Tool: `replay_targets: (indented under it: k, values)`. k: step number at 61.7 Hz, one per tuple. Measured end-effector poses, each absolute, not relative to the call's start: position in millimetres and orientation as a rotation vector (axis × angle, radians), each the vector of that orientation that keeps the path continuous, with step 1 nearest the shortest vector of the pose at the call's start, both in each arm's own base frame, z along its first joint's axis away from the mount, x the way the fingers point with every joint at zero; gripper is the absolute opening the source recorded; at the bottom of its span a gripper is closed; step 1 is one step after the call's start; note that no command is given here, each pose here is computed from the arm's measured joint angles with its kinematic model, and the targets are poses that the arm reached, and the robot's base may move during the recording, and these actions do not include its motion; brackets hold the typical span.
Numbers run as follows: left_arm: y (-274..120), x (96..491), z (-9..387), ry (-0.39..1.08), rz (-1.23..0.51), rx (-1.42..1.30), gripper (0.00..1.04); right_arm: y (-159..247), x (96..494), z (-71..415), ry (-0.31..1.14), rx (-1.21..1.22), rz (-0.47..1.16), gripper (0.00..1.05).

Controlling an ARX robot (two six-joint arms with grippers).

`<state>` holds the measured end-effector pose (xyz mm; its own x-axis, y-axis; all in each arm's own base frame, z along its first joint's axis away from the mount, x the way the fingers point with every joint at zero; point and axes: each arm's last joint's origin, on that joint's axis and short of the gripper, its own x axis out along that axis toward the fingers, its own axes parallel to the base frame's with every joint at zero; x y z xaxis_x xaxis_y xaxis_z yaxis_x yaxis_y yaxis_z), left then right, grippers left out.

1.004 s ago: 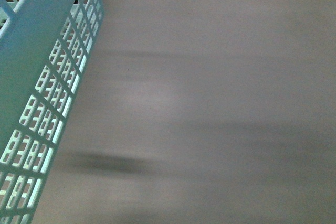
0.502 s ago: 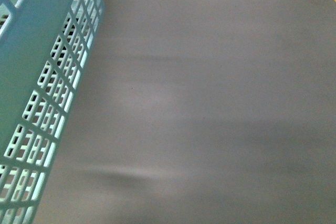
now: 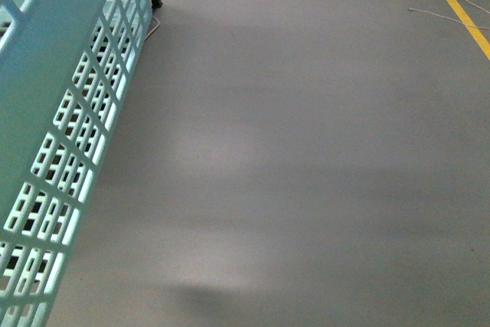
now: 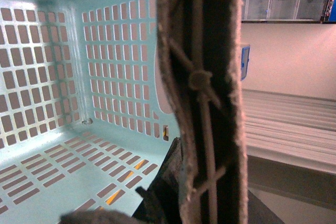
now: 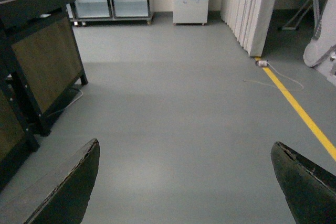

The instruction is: Pick lemon and mango into basket

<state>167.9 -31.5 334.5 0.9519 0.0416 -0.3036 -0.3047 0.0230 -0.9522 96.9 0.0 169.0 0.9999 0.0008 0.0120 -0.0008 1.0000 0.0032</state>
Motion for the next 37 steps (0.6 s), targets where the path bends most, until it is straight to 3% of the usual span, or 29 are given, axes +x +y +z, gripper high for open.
replay_targets:
  k: [37]
  values:
    - [-31.5,167.9,334.5,0.212,0.271,-1.528,0.06,0.0,96.9,169.0,-0.012,0.003,0.000,0.96]
